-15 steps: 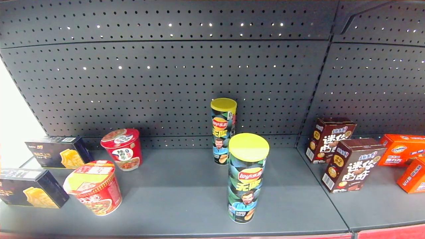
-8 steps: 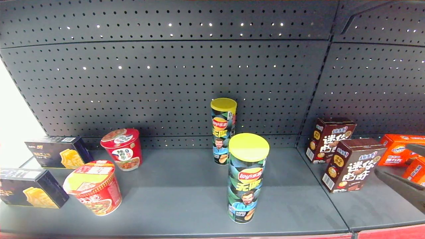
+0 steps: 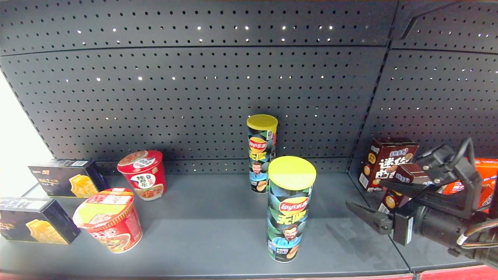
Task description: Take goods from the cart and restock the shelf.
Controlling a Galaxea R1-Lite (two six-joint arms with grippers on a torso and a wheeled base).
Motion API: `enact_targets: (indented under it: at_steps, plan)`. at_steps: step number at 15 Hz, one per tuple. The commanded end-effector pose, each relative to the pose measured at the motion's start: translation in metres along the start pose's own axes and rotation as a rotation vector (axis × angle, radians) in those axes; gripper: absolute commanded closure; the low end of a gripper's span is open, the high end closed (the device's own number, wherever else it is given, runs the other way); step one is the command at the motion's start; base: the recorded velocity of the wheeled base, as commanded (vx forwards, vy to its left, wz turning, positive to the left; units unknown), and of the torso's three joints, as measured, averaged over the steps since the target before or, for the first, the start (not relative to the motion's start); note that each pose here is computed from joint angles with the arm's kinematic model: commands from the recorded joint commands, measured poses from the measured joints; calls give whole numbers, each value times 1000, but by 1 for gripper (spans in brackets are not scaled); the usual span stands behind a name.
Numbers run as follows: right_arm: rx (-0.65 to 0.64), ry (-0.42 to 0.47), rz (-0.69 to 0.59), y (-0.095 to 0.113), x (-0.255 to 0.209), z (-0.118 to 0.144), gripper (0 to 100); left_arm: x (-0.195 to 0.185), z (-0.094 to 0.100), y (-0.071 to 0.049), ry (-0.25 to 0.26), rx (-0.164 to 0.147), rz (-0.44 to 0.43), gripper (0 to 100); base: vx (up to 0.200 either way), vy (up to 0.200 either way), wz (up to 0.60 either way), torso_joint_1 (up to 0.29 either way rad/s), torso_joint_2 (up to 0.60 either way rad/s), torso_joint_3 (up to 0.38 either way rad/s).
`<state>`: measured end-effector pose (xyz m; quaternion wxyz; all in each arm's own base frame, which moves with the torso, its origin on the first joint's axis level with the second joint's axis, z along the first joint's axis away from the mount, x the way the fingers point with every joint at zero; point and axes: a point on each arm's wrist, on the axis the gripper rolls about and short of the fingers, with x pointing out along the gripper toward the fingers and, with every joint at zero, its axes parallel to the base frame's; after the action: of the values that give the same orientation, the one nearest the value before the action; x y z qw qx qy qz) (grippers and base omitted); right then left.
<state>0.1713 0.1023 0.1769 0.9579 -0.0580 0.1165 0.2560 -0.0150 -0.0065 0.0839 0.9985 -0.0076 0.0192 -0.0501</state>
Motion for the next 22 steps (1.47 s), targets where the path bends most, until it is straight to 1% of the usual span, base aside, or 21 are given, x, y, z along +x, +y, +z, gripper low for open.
enact_targets:
  at_steps: [1, 4, 5, 7, 12, 15, 22]
  plan:
    - [-6, 75, 38, 7, 18, -11, 0, 0, 0, 0, 4, -4, 2, 0, 0, 0, 0, 0, 0, 0]
    - [-17, 128, 61, 14, 30, -20, 0, 0, 0, 0, 6, -14, -1, 0, 0, 0, 0, 0, 0, 0]
    - [-19, 137, 68, 16, 33, -22, 0, 0, 0, 0, 6, -20, 2, 0, 0, 0, 0, 0, 0, 0]
    - [-22, 150, 76, 18, 42, -22, 0, 0, 0, 0, 6, -21, 4, 0, 0, 0, 0, 0, 0, 0]
    - [-25, 131, 85, 23, 59, -13, 0, 0, 0, 0, 4, -26, 5, 0, 0, 0, 0, 0, 0, 0]
    - [-32, 130, 104, 29, 61, -12, 0, 0, 0, 0, 4, -38, 10, 0, 0, 0, 0, 0, 0, 0]
    - [-41, 116, 128, 38, 73, -6, 0, 1, 0, 0, 6, -40, 10, 0, 0, 0, 0, 0, 0, 0]
